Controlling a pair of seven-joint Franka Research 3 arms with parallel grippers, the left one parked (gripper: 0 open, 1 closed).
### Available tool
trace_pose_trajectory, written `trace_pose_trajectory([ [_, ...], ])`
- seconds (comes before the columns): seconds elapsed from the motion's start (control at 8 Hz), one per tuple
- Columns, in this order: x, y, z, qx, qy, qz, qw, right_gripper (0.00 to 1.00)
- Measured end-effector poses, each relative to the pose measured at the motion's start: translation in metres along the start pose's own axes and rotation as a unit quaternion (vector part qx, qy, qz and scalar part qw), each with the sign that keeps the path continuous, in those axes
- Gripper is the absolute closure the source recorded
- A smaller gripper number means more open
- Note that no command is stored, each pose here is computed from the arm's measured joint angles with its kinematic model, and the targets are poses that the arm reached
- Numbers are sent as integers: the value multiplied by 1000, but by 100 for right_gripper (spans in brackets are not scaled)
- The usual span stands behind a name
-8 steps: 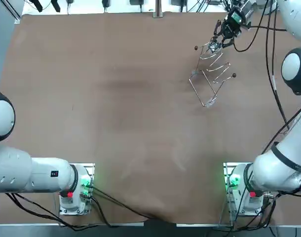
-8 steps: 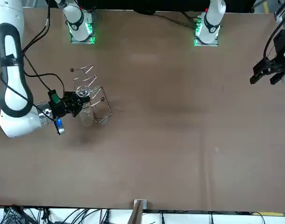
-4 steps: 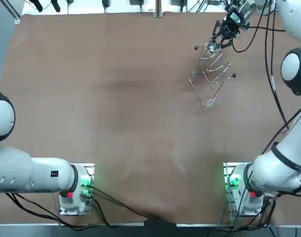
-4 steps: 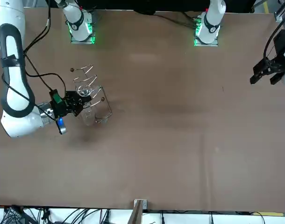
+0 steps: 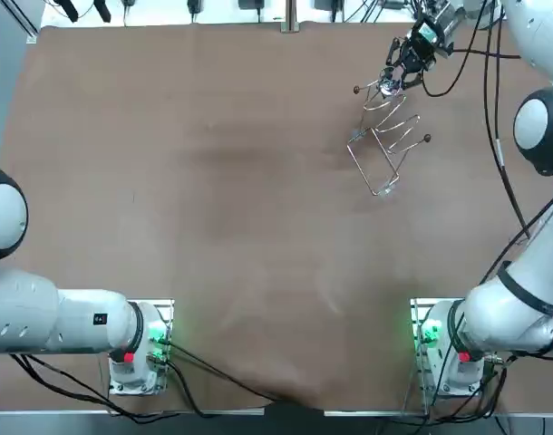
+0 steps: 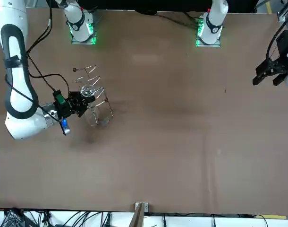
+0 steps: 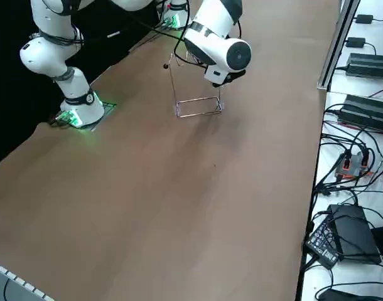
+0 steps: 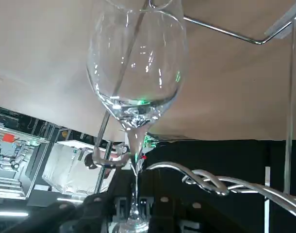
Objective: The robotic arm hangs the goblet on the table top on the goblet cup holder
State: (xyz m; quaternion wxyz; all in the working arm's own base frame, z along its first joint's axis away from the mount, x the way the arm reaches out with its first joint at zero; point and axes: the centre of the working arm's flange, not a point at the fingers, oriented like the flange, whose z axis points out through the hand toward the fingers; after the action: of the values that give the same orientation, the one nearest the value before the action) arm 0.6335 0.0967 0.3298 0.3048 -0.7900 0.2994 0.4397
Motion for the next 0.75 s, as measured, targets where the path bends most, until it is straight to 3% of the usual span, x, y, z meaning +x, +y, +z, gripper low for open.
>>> trace_pose_trajectory([
  [0.75, 10, 5, 4, -1, -8, 8, 1000, 89],
])
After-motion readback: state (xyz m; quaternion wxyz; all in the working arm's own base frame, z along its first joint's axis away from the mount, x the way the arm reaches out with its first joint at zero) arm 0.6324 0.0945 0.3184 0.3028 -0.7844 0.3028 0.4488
